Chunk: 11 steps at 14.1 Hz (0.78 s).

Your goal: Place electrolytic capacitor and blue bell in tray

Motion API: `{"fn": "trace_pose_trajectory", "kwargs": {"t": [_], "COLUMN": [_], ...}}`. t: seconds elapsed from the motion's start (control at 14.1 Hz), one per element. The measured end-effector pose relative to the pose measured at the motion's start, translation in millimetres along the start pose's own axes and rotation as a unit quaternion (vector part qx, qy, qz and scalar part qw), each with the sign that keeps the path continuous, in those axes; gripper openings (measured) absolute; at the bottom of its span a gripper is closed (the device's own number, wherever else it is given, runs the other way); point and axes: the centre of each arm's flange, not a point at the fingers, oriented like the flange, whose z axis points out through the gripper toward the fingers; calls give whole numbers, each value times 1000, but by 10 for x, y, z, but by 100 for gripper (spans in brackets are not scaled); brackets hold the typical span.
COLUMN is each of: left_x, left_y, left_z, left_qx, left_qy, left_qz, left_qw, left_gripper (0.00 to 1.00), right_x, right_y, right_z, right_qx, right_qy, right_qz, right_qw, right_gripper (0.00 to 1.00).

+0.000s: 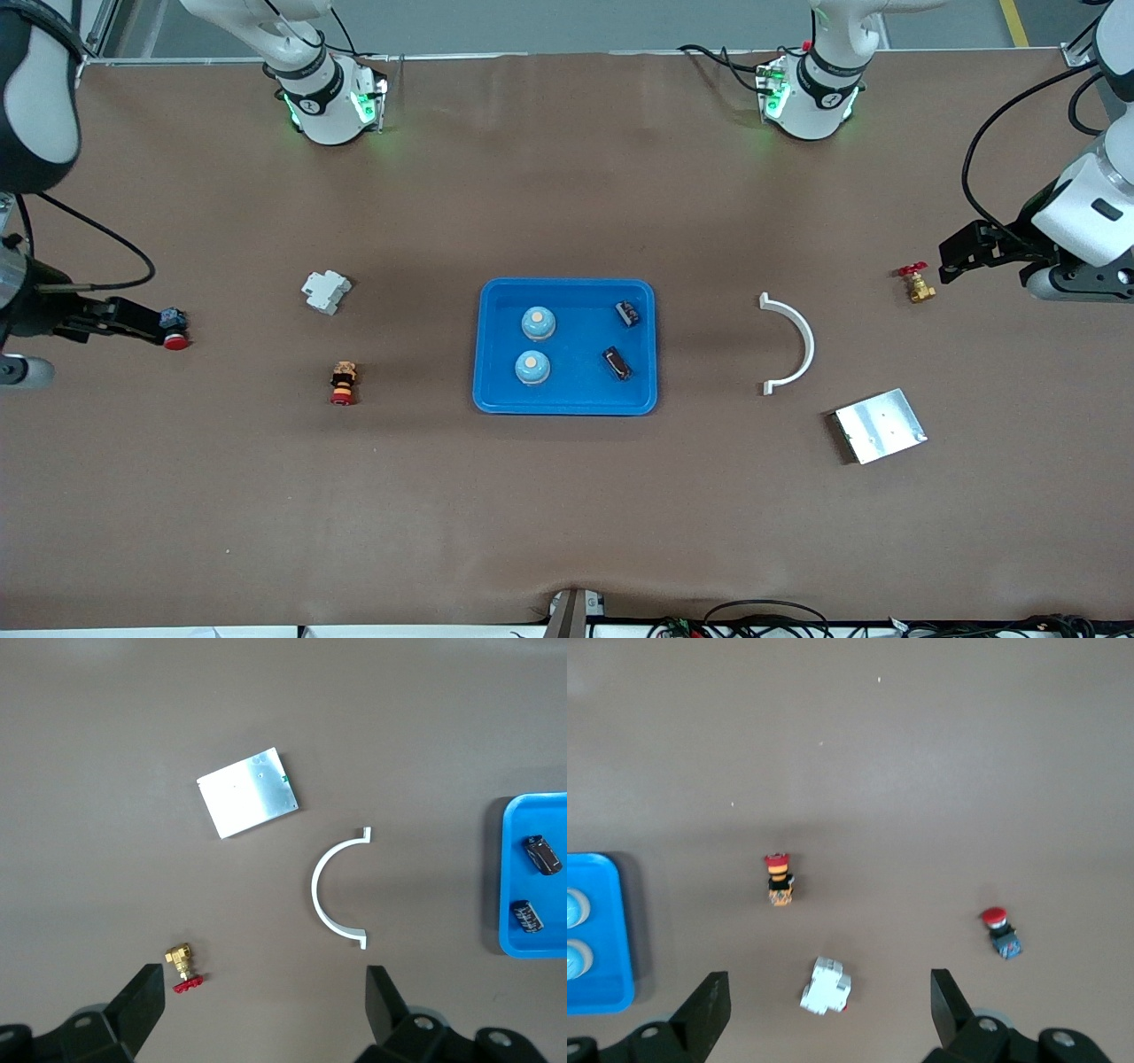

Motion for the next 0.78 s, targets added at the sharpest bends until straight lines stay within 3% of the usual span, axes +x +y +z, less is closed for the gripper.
{"fn": "trace_pose_trajectory", "kwargs": {"t": [0.43,0.78], "left_x": [-10,-8], "left_y": [-10,-16], "left_z": [-13,-15], "left_qx": [0,0], "left_qy": [2,3], "left_qz": [-1,-1], "left_qw": [1000,1000], "left_gripper": [100,100], "right_x": [-360,-512], "right_y": [27,102], "right_z": [-443,-503], "right_qx": [3,4], "right_qy": [-5,-6], "right_qz": [1,26], "right_qw": [1000,1000], "right_gripper": [100,100]}}
